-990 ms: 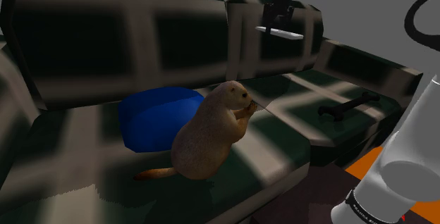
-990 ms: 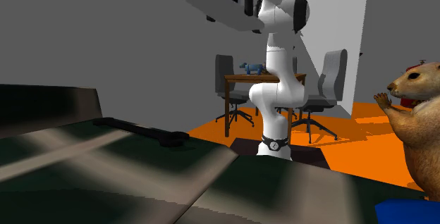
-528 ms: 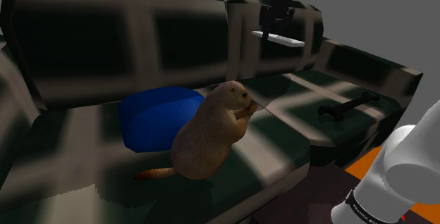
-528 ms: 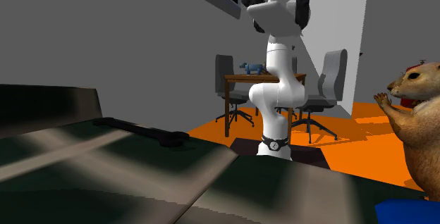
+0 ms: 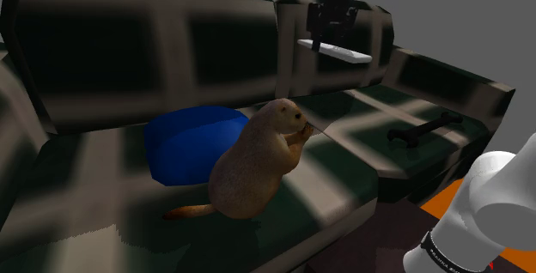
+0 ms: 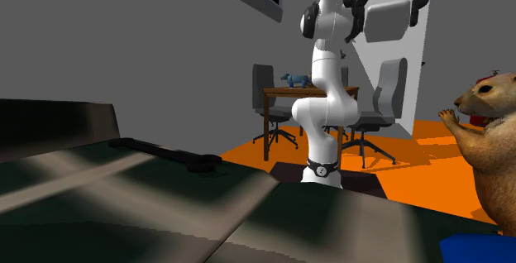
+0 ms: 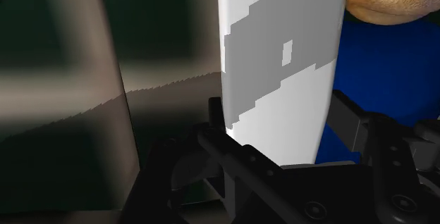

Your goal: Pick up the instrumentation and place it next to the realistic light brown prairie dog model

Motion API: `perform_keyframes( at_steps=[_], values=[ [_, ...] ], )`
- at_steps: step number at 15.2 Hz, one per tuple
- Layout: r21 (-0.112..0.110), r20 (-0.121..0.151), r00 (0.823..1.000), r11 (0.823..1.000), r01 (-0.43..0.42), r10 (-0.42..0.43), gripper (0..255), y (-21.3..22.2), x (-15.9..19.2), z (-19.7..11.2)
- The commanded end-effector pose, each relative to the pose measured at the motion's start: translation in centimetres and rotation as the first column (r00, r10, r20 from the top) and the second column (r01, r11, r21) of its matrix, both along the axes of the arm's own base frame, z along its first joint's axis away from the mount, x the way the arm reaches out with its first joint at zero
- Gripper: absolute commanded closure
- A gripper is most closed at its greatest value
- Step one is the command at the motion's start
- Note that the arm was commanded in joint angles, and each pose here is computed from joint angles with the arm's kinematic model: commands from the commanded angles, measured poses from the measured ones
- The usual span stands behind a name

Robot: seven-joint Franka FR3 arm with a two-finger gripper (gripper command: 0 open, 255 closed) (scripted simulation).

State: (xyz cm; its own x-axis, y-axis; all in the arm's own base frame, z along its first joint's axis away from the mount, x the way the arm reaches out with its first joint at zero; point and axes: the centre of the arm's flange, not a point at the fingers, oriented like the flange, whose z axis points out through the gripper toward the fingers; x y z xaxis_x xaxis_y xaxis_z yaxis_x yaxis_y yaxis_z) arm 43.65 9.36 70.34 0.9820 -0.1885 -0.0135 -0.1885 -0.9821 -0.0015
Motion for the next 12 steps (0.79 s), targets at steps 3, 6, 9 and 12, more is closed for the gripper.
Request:
perform_keyframes(
  at_steps=[3,6,9,12],
  values=[
    [0.000,0.000,1.000,1.000,0.002,-0.002,255,4.7,-2.5,0.1],
    [0.000,0.000,1.000,1.000,0.002,-0.002,255,5.6,-3.0,-1.0],
    [0.000,0.000,1.000,1.000,0.002,-0.002,255,5.6,-3.0,-2.6],
    [0.000,0.000,1.000,1.000,0.002,-0.002,255,5.6,-3.0,-4.1]
  ],
)
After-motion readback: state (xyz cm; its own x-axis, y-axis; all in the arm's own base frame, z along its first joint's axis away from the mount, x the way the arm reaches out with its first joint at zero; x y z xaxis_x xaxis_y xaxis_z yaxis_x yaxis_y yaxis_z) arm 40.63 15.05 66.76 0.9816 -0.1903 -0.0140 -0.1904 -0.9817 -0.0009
